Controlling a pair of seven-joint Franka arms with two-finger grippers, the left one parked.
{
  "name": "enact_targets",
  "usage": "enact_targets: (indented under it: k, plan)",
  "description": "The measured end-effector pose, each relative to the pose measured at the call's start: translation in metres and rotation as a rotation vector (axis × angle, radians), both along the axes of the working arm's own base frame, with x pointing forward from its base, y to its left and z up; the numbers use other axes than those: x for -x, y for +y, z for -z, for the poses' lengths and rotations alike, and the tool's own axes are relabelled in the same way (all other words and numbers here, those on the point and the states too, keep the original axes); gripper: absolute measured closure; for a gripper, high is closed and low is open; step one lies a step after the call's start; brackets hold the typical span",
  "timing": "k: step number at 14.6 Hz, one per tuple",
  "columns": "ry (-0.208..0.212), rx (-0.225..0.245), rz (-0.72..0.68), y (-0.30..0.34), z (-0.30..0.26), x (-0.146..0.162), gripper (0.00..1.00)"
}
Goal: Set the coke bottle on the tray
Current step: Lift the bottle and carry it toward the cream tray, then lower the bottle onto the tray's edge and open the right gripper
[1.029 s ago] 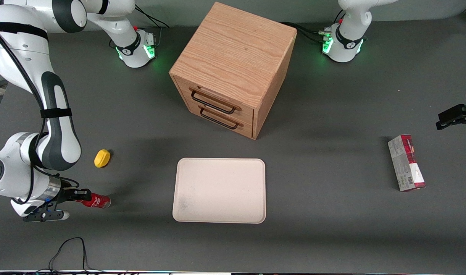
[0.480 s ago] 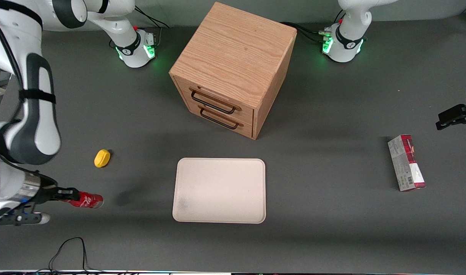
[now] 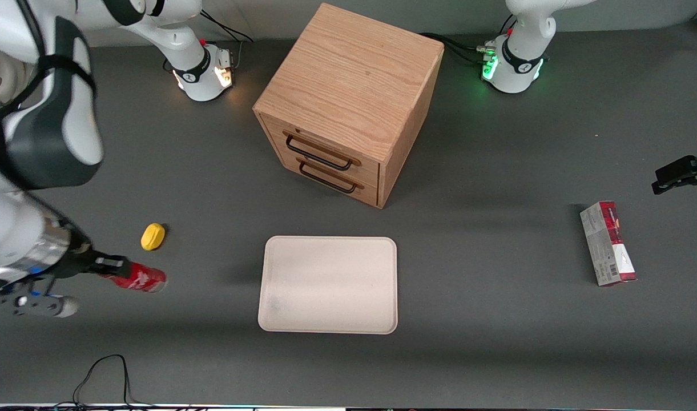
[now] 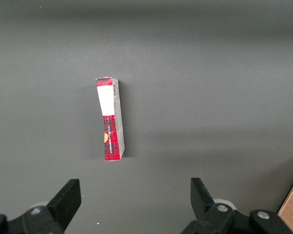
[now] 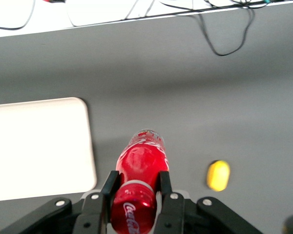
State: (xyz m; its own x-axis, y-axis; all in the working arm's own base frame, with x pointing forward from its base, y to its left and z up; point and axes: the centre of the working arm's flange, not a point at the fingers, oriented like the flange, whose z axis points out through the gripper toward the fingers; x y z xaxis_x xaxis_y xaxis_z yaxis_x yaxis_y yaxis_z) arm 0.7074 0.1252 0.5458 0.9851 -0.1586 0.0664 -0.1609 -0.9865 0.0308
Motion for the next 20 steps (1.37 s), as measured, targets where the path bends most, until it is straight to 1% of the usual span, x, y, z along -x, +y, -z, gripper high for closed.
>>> enact_targets:
  k: [2,3,5,7,9,10,11,14,18,20]
  plan:
    - [-0.020,-0.040,0.041,0.050,-0.005,0.009,0.63]
    - [-0.037,-0.061,0.050,0.069,-0.007,0.012,0.63]
    - [-0.078,-0.080,0.063,0.099,0.000,0.011,0.63]
    - [-0.101,-0.081,0.067,0.131,0.032,0.004,0.63]
    - [-0.115,-0.077,0.059,0.161,0.083,-0.003,0.63]
    - [-0.125,-0.084,0.053,0.172,0.108,-0.007,0.63]
    - [-0.129,-0.090,0.047,0.177,0.129,-0.010,0.63]
    - [-0.116,-0.084,0.045,0.177,0.174,-0.014,0.63]
    - [-0.090,-0.071,0.038,0.176,0.201,-0.015,0.63]
    - [-0.090,-0.073,0.036,0.177,0.209,-0.014,0.63]
